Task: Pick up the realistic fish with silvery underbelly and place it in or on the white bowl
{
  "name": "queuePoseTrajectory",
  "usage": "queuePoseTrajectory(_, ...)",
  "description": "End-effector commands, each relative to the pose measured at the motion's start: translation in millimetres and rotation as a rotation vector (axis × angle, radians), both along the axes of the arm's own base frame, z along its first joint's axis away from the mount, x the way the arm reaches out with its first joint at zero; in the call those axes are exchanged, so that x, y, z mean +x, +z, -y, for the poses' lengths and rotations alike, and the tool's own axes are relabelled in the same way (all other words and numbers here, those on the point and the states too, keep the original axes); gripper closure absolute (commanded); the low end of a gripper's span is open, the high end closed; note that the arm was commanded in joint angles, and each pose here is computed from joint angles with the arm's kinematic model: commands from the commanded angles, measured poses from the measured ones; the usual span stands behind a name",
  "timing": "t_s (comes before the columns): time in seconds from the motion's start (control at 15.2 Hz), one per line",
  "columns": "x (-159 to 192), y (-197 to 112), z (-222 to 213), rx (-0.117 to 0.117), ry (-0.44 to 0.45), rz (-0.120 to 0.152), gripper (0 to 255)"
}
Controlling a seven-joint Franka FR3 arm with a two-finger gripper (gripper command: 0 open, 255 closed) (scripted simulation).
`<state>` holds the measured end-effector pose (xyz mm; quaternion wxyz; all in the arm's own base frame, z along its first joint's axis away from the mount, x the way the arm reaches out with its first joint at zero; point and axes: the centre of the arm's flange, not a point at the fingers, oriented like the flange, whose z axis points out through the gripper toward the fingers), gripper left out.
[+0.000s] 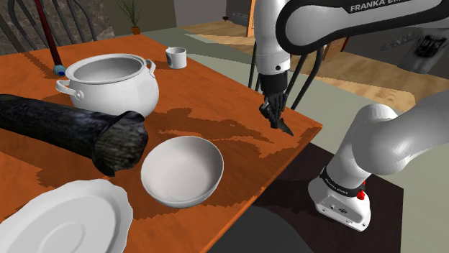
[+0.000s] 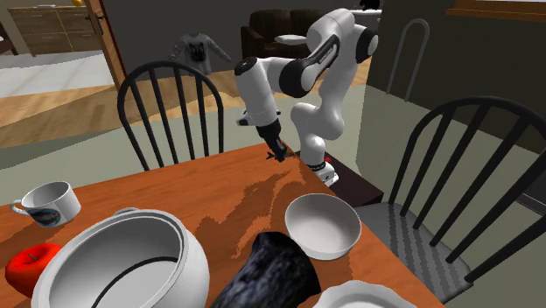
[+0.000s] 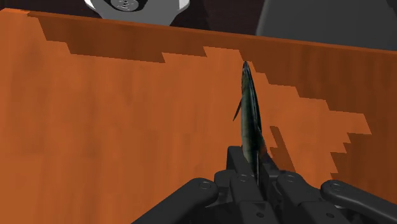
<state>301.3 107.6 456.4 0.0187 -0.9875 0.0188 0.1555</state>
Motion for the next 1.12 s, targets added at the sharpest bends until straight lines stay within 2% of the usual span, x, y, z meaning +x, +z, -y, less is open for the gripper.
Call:
queuePoseTrajectory(0.0, -1, 11, 0, 0.000, 0.000, 0.000, 255)
queuePoseTrajectory(1.06, -1, 95, 0, 0.000, 0.000, 0.000, 255)
